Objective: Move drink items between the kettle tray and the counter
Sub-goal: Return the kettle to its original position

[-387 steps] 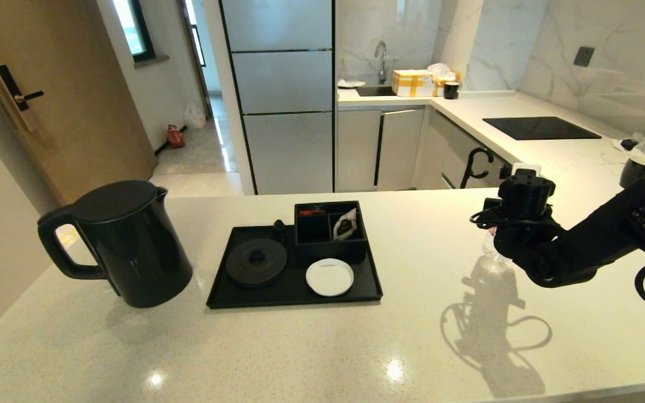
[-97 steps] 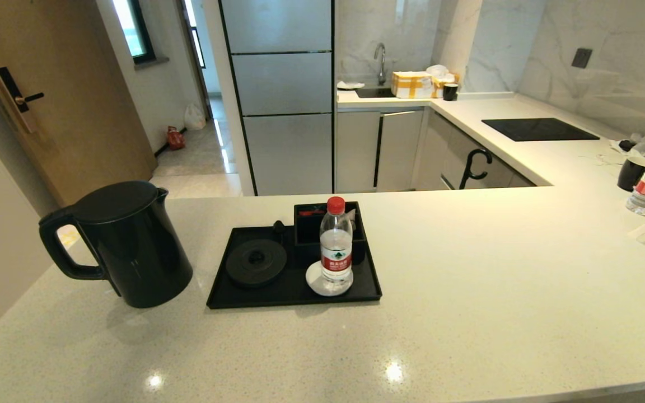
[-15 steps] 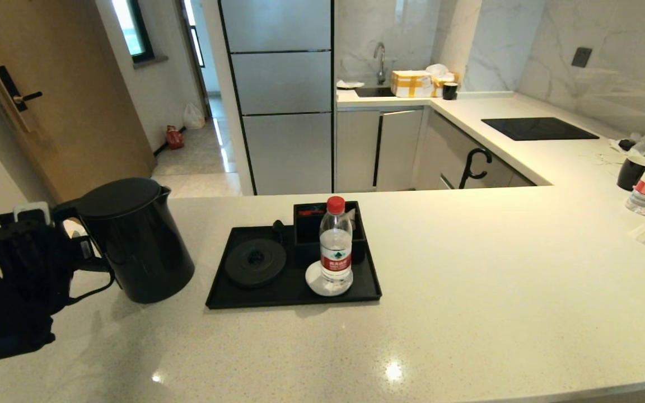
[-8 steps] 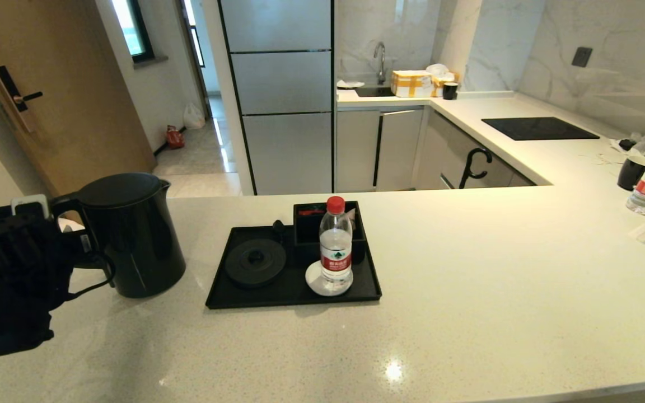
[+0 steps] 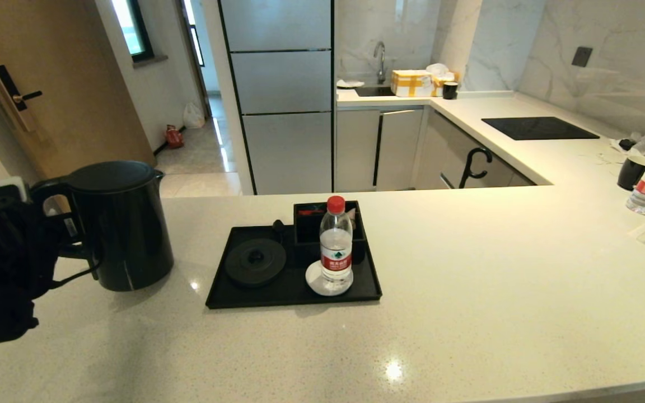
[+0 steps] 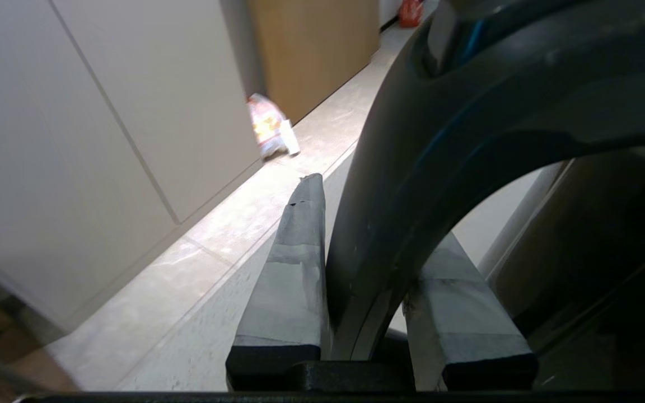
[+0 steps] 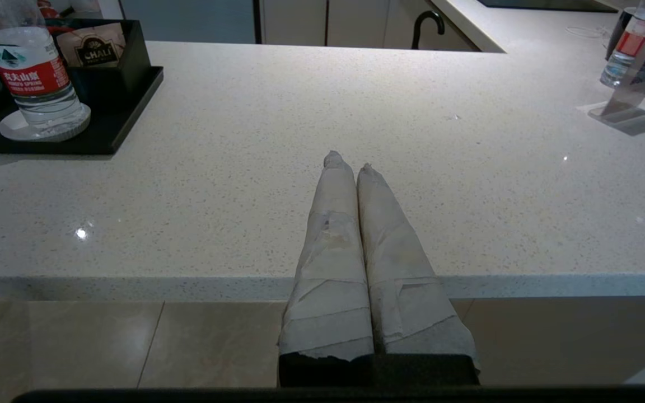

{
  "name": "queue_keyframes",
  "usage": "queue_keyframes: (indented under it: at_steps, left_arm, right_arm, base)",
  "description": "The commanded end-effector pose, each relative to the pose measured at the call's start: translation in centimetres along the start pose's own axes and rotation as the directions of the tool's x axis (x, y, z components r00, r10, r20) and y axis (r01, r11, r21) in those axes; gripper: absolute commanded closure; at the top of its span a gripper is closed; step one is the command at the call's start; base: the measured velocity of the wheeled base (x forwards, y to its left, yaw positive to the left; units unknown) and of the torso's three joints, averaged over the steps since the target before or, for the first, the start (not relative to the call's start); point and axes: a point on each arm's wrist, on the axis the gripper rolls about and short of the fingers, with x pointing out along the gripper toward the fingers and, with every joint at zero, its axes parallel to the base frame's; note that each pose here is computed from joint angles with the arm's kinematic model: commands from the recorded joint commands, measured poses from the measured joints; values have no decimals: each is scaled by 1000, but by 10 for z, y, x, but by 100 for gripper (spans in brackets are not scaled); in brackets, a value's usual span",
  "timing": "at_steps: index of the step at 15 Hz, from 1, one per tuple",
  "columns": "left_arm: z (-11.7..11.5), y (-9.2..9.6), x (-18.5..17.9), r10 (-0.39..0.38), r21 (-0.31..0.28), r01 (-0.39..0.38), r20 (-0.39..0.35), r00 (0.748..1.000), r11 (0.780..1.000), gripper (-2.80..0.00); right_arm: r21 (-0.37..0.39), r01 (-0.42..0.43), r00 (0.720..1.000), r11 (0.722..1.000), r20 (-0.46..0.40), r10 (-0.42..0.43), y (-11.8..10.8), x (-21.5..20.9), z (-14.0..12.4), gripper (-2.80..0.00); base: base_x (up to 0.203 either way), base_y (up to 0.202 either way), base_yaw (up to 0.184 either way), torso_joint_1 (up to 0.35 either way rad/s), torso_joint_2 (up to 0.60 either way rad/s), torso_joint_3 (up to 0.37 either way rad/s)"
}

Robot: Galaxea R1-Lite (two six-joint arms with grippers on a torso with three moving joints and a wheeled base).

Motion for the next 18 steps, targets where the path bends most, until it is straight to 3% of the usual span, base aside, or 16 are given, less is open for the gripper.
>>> queue_keyframes:
  at_steps: [1, 4, 6, 7, 9, 10, 12, 14, 16, 18]
  left_arm:
    - [31, 4, -10, -6, -34, 8, 61, 998, 999, 0]
    - [53, 0, -17, -70, -72, 73, 39, 997, 995, 0]
    - [53, 0, -17, -74, -75, 77, 39, 996, 994, 0]
    - [60, -5, -20, -118, -93, 120, 35, 992, 988, 0]
    - [83, -28, -38, -276, -125, 271, -30, 961, 955, 0]
    - [91, -34, -43, -323, -138, 317, -22, 946, 938, 0]
    - [89, -60, -45, -408, -137, 400, -40, 912, 906, 0]
    - [84, -88, -45, -472, -133, 461, -58, 880, 877, 0]
    - [80, -105, -44, -501, -130, 491, -67, 863, 862, 0]
    - [79, -108, -43, -506, -127, 495, -69, 860, 860, 0]
  right_arm:
    - [-1, -1, 1000, 1000, -1, 1, 0, 0, 0, 0]
    - [-1, -1, 1000, 1000, -1, 1, 0, 0, 0, 0]
    - [-1, -1, 1000, 1000, -1, 1, 0, 0, 0, 0]
    - [-1, -1, 1000, 1000, -1, 1, 0, 0, 0, 0]
    - [-1, -1, 1000, 1000, -1, 1, 0, 0, 0, 0]
    - [-1, 0, 1000, 1000, 0, 0, 0, 0, 0, 0]
    - [-1, 0, 1000, 1000, 0, 0, 0, 0, 0, 0]
    - [-1, -1, 1000, 1000, -1, 1, 0, 0, 0, 0]
    - [-1, -1, 1000, 1000, -1, 1, 0, 0, 0, 0]
    - [-1, -1, 1000, 1000, -1, 1, 0, 0, 0, 0]
  base:
    - [0, 0, 0, 0, 0, 0]
    - [0, 0, 0, 0, 0, 0]
    - [0, 0, 0, 0, 0, 0]
    - [0, 0, 0, 0, 0, 0]
    - [0, 0, 0, 0, 0, 0]
    - [0, 0, 0, 0, 0, 0]
    - [0, 0, 0, 0, 0, 0]
    - [0, 0, 0, 0, 0, 0]
    - [0, 0, 0, 0, 0, 0]
    - [0, 0, 0, 0, 0, 0]
